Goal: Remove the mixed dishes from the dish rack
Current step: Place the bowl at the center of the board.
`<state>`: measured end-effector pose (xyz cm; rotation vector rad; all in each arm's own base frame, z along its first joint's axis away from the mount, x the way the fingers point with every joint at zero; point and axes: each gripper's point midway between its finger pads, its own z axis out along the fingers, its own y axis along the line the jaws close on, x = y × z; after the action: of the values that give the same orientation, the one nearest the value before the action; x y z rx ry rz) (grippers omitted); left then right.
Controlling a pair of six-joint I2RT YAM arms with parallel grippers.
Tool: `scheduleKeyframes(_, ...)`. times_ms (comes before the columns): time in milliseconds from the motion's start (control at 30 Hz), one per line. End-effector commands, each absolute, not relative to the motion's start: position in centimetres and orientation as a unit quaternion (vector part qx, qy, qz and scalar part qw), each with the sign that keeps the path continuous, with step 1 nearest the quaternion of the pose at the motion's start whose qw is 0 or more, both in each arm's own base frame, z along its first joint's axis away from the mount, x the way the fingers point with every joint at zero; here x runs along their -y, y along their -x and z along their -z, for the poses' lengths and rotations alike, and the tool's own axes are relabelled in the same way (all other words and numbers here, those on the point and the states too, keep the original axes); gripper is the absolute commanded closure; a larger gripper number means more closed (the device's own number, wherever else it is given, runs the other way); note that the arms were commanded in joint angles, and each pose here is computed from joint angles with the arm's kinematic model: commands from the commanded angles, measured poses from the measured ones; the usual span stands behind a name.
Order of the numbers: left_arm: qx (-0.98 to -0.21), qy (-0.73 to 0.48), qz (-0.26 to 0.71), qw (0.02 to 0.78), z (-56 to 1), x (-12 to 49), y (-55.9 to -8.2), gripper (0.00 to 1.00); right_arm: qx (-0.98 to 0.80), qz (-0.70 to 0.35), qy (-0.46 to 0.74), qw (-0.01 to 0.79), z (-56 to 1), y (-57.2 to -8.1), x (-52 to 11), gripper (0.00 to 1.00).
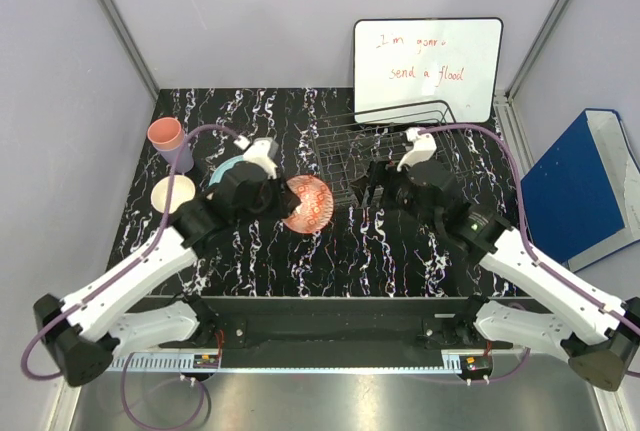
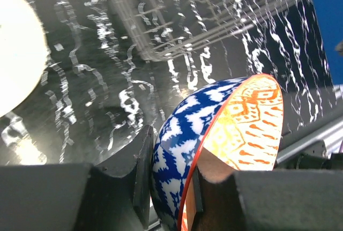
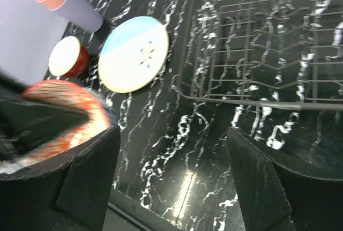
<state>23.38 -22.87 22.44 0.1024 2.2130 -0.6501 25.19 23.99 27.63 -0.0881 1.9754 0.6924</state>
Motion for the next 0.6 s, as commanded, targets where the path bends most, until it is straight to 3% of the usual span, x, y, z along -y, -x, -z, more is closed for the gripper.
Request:
scheduleKeyframes(0,-0.875,0.032,0.238,0.42,-21.3,19.8,-23.0,1.0,-0.805,-0.267,-0.002,0.53,-27.5,-25.5,-22.1,0.13)
scheduleKeyframes(267,-0.892,0.134,0.269,0.337,-13.0,20.2,-21.2,1.0,-0.799,-0.285,-0.002,0.53,-26.7,-24.5,-21.5,0.14)
scheduleKeyframes(567,-0.848,0.139,0.355,0.367,-11.5,22.9,-22.7,1.0,-0.797,-0.299,0.003,0.524,-25.7,-23.7,-21.5,0.14)
